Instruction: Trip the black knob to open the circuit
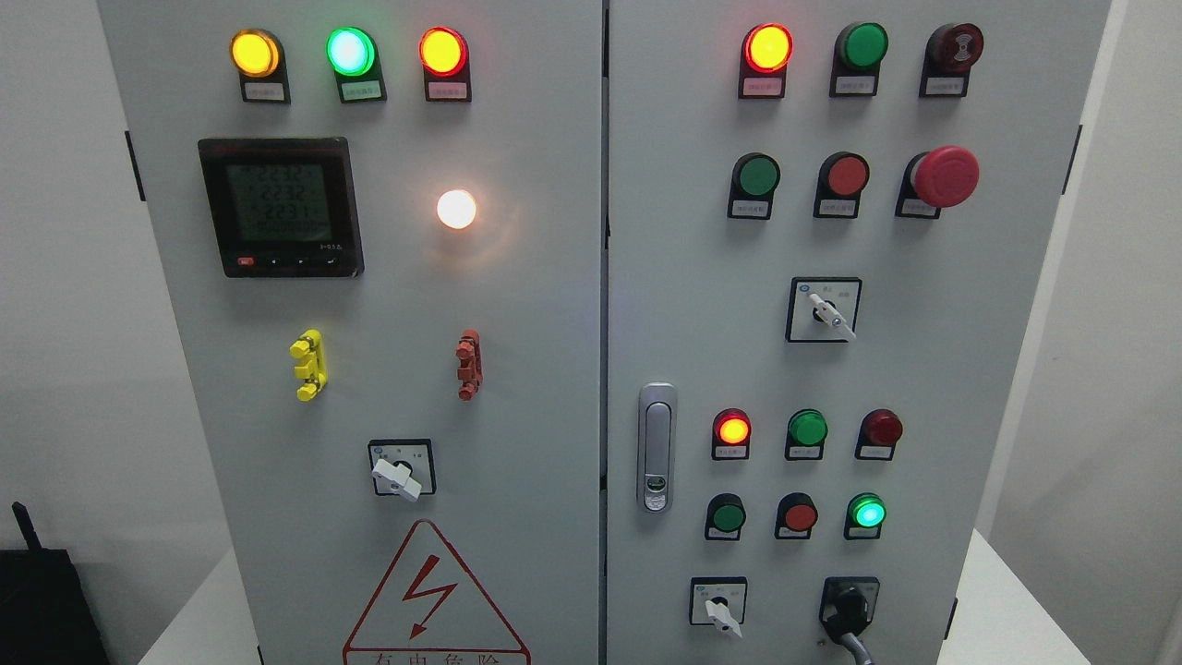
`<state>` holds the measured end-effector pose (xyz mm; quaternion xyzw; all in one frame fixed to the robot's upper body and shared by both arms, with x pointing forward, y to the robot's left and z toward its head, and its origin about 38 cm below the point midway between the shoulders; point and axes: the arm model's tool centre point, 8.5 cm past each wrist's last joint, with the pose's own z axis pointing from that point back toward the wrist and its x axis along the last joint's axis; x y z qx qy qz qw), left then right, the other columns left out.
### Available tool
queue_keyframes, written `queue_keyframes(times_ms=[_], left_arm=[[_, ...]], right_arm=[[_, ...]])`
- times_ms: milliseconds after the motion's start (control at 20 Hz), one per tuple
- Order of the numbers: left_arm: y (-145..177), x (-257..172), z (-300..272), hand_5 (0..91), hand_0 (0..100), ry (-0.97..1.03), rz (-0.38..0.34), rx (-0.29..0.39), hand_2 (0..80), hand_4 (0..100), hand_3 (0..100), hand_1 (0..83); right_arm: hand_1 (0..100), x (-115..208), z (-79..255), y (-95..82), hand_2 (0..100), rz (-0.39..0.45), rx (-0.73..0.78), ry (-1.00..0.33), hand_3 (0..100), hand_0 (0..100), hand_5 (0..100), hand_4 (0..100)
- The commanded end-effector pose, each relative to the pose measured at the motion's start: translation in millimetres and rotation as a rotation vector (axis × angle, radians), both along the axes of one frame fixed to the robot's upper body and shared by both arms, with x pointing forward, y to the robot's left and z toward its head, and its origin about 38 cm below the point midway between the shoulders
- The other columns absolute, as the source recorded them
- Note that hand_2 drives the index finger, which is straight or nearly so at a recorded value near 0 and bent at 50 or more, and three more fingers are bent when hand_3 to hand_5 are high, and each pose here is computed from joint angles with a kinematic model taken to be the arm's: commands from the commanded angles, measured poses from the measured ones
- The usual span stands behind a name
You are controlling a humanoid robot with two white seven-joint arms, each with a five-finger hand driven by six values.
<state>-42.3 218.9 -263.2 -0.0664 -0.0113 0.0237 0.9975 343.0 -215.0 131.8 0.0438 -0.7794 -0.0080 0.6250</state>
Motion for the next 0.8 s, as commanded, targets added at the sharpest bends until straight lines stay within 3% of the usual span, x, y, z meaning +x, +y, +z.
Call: queue_keyframes(times_ms=[0,750], left_arm=[[-0.2,-0.2,0.0,0.0,12,0.000,-0.023,-0.001,0.0,0,0,38.9],[-0.2,-0.4,0.0,0.0,12,0.002,-0.023,-0.001,0.0,0,0,38.9]], right_arm=[[0,-1.0,-3.0,-3.6,0,-0.007,-0.003,0.010,100,0,98,100],[0,-1.9,-3.2,-19.6,0,-0.038,0.003,0.010,100,0,98,100]])
